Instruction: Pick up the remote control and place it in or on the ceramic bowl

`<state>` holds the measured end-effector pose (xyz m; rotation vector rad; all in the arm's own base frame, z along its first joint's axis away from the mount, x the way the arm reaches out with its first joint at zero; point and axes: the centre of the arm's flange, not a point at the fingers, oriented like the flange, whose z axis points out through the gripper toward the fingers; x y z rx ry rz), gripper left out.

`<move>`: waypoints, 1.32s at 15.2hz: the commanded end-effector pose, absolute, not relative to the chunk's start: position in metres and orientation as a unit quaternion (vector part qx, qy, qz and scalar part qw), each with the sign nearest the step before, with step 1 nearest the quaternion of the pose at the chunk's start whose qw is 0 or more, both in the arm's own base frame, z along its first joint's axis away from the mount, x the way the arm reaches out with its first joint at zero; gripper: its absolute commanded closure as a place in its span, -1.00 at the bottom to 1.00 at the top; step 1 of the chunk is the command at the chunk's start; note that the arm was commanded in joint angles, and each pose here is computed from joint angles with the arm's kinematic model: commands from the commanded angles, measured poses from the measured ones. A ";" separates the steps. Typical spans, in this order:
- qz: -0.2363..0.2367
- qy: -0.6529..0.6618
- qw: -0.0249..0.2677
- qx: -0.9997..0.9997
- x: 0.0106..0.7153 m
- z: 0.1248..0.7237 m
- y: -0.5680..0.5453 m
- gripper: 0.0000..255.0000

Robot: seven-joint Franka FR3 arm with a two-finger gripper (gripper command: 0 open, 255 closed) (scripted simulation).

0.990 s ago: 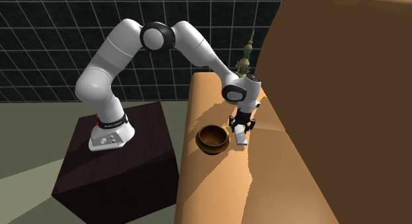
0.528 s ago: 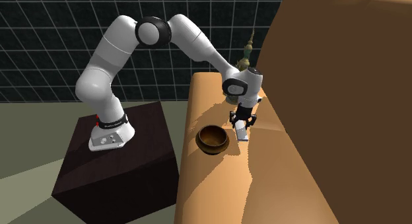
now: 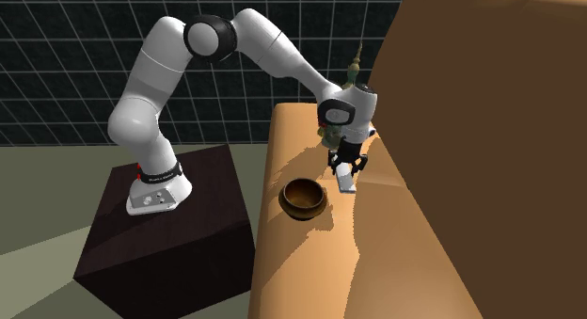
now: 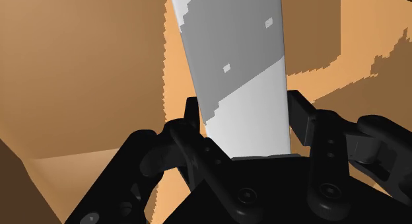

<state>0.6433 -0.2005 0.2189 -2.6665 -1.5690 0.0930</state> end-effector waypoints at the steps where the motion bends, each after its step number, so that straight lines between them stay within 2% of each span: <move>1: 0.030 -0.507 0.023 -0.861 0.643 0.231 -0.201 1.00; 20: 0.030 -0.507 0.023 -0.861 0.643 0.326 -0.201 1.00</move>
